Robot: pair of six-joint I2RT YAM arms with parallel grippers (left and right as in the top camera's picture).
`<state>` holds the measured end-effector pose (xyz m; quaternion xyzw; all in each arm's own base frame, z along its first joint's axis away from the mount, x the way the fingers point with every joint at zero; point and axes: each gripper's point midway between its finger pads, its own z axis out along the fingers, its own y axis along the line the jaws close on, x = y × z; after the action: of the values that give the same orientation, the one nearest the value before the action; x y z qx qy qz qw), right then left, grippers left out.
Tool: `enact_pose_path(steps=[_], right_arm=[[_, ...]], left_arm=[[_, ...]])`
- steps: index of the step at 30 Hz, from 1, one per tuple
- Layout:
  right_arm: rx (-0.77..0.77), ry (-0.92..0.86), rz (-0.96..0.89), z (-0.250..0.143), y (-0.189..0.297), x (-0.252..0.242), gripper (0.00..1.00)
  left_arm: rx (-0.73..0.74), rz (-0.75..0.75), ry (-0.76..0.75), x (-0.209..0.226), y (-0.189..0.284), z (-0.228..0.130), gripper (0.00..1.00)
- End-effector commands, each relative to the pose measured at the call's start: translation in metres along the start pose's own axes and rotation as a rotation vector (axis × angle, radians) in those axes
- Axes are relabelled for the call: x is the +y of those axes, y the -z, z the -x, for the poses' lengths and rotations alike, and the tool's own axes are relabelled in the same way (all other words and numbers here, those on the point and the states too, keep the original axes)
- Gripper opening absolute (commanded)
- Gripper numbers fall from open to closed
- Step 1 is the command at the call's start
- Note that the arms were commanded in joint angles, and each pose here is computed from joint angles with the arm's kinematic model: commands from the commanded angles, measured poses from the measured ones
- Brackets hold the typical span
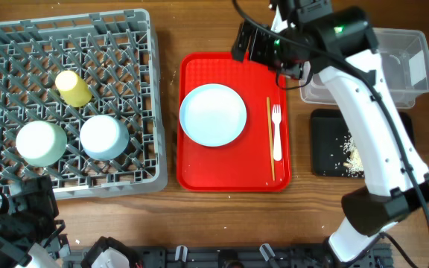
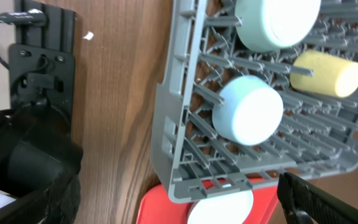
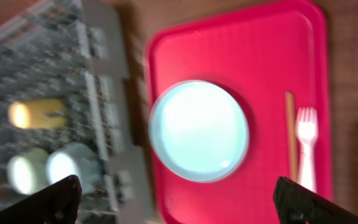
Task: Sort waste into correct bins and load items into the dishwasher rack
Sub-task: 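Move the right gripper to the white plate and grasp its edge, then lift the white plate and carry it left over the rack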
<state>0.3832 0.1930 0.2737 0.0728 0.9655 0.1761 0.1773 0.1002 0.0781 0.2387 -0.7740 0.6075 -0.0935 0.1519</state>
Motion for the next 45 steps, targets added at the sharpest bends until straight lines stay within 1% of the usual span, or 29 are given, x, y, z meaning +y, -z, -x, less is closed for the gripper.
enact_pose_path(steps=[1,2,3,4,5,6,7,8,9,10,12,17,18,21,24,25,26,28,30,32,35,37,40,43,45], right_arm=[[0.062,0.039,-0.177,-0.006,-0.036,-0.032,0.94],[0.097,0.041,-0.196,-0.012,-0.049,-0.035,0.87],[0.158,0.032,-0.267,-0.023,-0.079,-0.050,0.89],[0.175,0.027,-0.296,-0.026,-0.090,-0.057,0.92],[0.191,0.019,-0.312,-0.029,-0.098,-0.061,0.92],[0.221,0.012,-0.327,-0.035,-0.113,-0.066,0.86],[0.263,0.009,-0.326,-0.042,-0.130,-0.071,0.76],[0.307,0.014,-0.318,-0.050,-0.146,-0.075,0.54],[0.347,0.014,-0.313,-0.060,-0.161,-0.079,0.37],[0.365,0.013,-0.310,-0.065,-0.170,-0.081,0.29],[0.394,0.028,-0.311,-0.075,-0.186,-0.088,0.27],[0.406,0.027,-0.315,-0.089,-0.208,-0.101,0.30],[0.413,0.027,-0.303,-0.094,-0.212,-0.101,0.30],[0.465,0.071,-0.177,-0.110,-0.225,-0.088,0.31],[0.485,0.067,-0.166,-0.120,-0.231,-0.092,0.31],[0.486,0.067,-0.167,-0.121,-0.232,-0.093,0.29],[0.489,0.066,-0.169,-0.123,-0.233,-0.095,0.24],[0.489,0.043,-0.182,-0.124,-0.233,-0.097,0.04],[0.469,-0.012,-0.209,-0.120,-0.230,-0.098,0.04],[0.439,-0.024,-0.203,-0.108,-0.220,-0.090,0.04],[0.368,-0.013,-0.157,-0.082,-0.192,-0.070,0.04],[0.277,0.006,-0.066,-0.059,-0.155,-0.040,0.04],[0.152,-0.002,0.062,-0.037,-0.109,0.001,0.04],[0.028,-0.032,0.155,-0.028,-0.081,0.042,0.04],[-0.022,-0.034,0.179,-0.030,-0.081,0.065,0.04]], left_arm=[[-0.011,0.002,-0.028,0.001,0.001,0.002,1.00],[-0.011,0.002,-0.028,0.001,0.001,0.002,1.00],[-0.011,0.002,-0.029,0.001,0.001,0.002,1.00],[-0.011,0.002,-0.032,0.001,0.001,0.002,1.00],[-0.011,0.002,-0.031,0.001,0.001,0.002,1.00],[-0.011,0.002,-0.031,0.001,0.001,0.002,1.00],[-0.012,0.003,-0.032,0.001,0.001,0.002,1.00],[-0.017,0.007,-0.031,0.002,0.001,0.003,1.00],[-0.019,0.009,-0.031,0.002,0.001,0.003,1.00],[-0.021,0.010,-0.031,0.002,0.001,0.003,1.00],[-0.026,0.014,-0.031,0.003,0.001,0.004,1.00],[-0.035,0.021,-0.031,0.004,0.001,0.006,1.00],[-0.039,0.025,-0.031,0.005,0.001,0.007,1.00],[-0.041,0.026,-0.031,0.005,0.001,0.007,1.00],[-0.041,0.026,-0.031,0.005,0.001,0.007,1.00],[-0.042,0.027,-0.031,0.005,0.001,0.007,1.00],[-0.044,0.029,-0.031,0.005,0.001,0.008,1.00],[-0.046,0.030,-0.031,0.006,0.001,0.008,1.00],[-0.046,0.030,-0.031,0.006,0.001,0.008,1.00],[-0.046,0.030,-0.032,0.006,0.001,0.008,1.00],[-0.046,0.030,-0.031,0.006,0.001,0.008,1.00],[-0.046,0.030,-0.031,0.006,0.001,0.008,1.00],[-0.046,0.030,-0.031,0.006,0.001,0.008,1.00],[-0.046,0.030,-0.031,0.006,0.001,0.008,1.00],[-0.046,0.030,-0.031,0.006,0.001,0.008,1.00]])
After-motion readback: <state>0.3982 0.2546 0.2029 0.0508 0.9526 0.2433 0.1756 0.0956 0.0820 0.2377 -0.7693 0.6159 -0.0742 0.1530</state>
